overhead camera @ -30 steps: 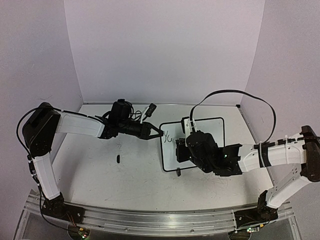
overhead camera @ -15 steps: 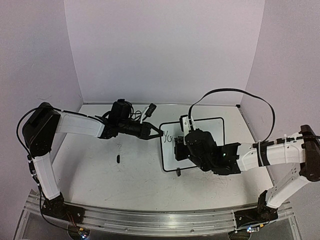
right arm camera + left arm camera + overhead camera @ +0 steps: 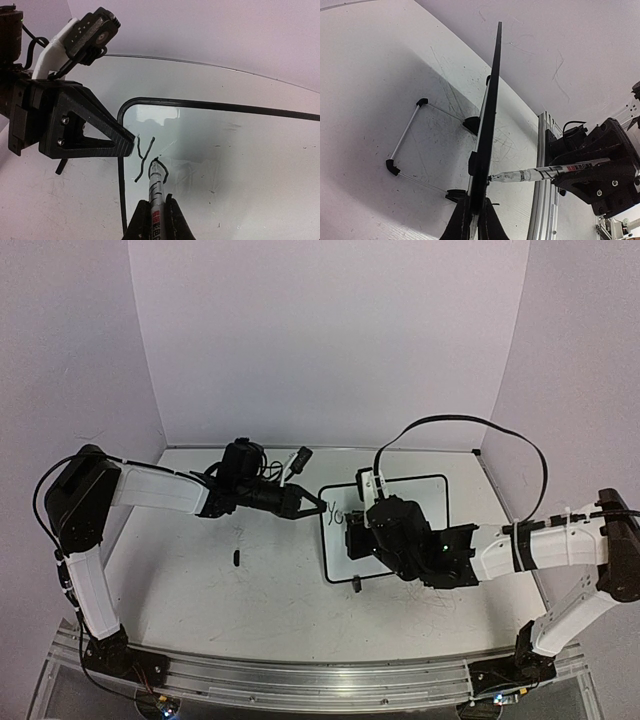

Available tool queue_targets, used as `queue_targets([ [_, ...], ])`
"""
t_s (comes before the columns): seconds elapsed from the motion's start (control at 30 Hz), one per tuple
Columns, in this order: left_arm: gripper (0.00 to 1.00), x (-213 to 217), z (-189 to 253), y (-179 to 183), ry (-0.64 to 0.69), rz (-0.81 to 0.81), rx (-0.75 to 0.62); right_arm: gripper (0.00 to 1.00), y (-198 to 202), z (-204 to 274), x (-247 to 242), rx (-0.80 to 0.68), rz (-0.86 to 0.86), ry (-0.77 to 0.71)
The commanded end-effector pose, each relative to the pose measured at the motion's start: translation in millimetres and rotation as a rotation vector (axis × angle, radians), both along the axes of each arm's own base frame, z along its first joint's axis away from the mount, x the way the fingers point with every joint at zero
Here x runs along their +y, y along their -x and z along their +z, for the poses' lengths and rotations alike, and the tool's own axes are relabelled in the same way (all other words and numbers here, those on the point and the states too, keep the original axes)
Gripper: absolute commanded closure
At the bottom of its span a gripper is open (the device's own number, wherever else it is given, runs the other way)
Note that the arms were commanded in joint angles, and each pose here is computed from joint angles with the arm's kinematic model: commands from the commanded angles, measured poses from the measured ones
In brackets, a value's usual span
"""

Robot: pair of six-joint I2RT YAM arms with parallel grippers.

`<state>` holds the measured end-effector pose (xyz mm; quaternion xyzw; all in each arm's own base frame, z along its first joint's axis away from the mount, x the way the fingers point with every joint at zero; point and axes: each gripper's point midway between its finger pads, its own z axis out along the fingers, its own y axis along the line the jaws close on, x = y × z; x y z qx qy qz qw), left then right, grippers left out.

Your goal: Write a sentence on the whiteboard

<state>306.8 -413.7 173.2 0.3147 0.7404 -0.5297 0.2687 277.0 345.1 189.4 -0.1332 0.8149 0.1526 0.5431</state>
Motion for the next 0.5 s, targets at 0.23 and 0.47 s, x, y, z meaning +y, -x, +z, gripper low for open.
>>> queue_targets([
  [0.23, 1.0, -2.3, 16.2, 1.9, 0.039, -0.023, -0.01, 1.0, 3.4, 15.1, -20.6, -0.004, 0.009, -0.076],
  [0.47, 1.0, -2.4, 15.0, 2.2, 0.038, -0.024, -0.006, 1.0, -2.9, 18.2, -16.5, -0.023, 0.0, -0.074],
])
